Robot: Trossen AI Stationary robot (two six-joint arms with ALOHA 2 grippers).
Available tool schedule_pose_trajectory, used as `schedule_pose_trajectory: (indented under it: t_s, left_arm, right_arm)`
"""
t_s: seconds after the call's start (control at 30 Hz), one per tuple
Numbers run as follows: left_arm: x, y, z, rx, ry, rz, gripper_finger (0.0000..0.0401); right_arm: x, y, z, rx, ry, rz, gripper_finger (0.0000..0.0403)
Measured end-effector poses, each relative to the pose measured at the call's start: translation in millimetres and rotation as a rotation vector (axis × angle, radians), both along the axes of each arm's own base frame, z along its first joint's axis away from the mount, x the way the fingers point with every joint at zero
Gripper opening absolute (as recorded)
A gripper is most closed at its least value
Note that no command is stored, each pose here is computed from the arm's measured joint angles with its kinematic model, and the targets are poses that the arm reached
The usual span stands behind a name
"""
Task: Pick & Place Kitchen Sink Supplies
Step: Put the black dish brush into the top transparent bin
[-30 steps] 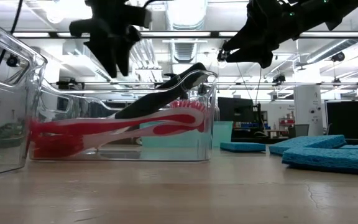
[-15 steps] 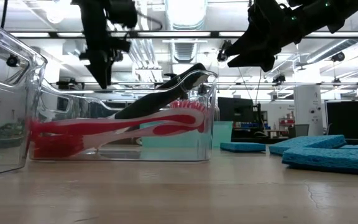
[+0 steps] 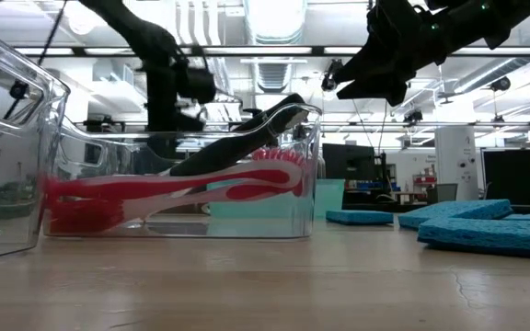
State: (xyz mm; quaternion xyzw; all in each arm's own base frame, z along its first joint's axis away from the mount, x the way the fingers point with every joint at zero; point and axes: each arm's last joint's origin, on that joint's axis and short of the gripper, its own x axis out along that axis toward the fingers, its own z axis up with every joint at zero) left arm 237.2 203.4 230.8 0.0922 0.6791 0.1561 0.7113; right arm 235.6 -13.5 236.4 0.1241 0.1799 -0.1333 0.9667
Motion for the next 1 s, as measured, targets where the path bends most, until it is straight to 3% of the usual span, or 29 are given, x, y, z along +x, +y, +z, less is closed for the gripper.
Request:
schedule_pose_trajectory:
  t_s: [0.5,0.83,1.0]
  left_arm:
    - [31,35,-32,-0.061,0.075,-0.033,0.0236]
    - [35,38,-53,-0.153,0.101,-0.028,0.0235]
    - [35,38,-57,-0.162,0.115,-0.018,0.0211]
  right_arm:
    - [-1,0,-2,-0.014,0.007,0.006,0.0224]
    - [-2,0,-6,-0.014,0.019,0.006,0.0224]
    - [-2,0,-6,-0.014,0.017,0.006,0.0224]
